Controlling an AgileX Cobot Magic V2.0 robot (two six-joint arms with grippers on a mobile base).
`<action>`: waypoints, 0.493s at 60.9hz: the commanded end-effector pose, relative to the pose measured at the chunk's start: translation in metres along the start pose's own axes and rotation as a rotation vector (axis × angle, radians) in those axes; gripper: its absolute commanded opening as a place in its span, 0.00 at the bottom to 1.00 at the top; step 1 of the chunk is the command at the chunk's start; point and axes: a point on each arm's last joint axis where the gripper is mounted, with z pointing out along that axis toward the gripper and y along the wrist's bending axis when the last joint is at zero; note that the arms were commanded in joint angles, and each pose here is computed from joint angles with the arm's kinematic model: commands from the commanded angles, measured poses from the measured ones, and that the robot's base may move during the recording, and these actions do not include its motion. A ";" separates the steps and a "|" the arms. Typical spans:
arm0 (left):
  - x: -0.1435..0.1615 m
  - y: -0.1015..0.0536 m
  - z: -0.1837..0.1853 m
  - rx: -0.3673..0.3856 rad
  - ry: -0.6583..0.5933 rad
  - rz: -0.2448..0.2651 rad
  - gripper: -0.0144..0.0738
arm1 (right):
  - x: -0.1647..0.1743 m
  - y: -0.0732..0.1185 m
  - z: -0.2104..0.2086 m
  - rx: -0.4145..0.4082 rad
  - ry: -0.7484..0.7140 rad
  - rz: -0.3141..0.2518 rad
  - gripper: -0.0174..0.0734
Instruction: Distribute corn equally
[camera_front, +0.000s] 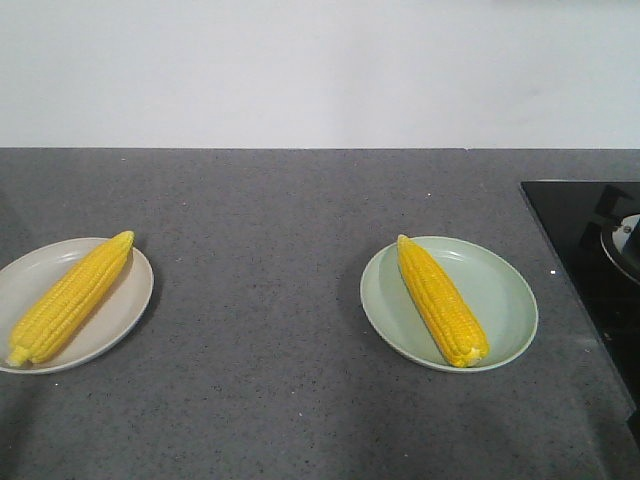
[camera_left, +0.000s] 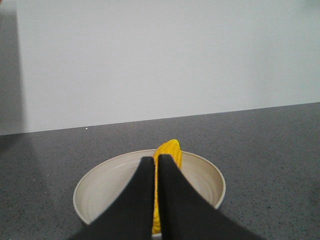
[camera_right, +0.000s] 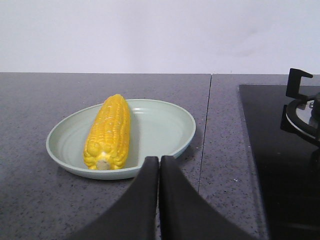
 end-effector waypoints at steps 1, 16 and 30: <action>-0.015 0.002 -0.002 -0.015 -0.106 -0.018 0.16 | -0.001 -0.001 0.001 0.027 -0.058 -0.010 0.19; -0.015 0.002 -0.002 -0.015 -0.106 -0.018 0.16 | -0.002 -0.004 0.000 0.076 -0.076 0.004 0.19; -0.015 0.002 -0.002 -0.015 -0.106 -0.018 0.16 | -0.008 -0.004 0.000 0.074 -0.140 -0.002 0.19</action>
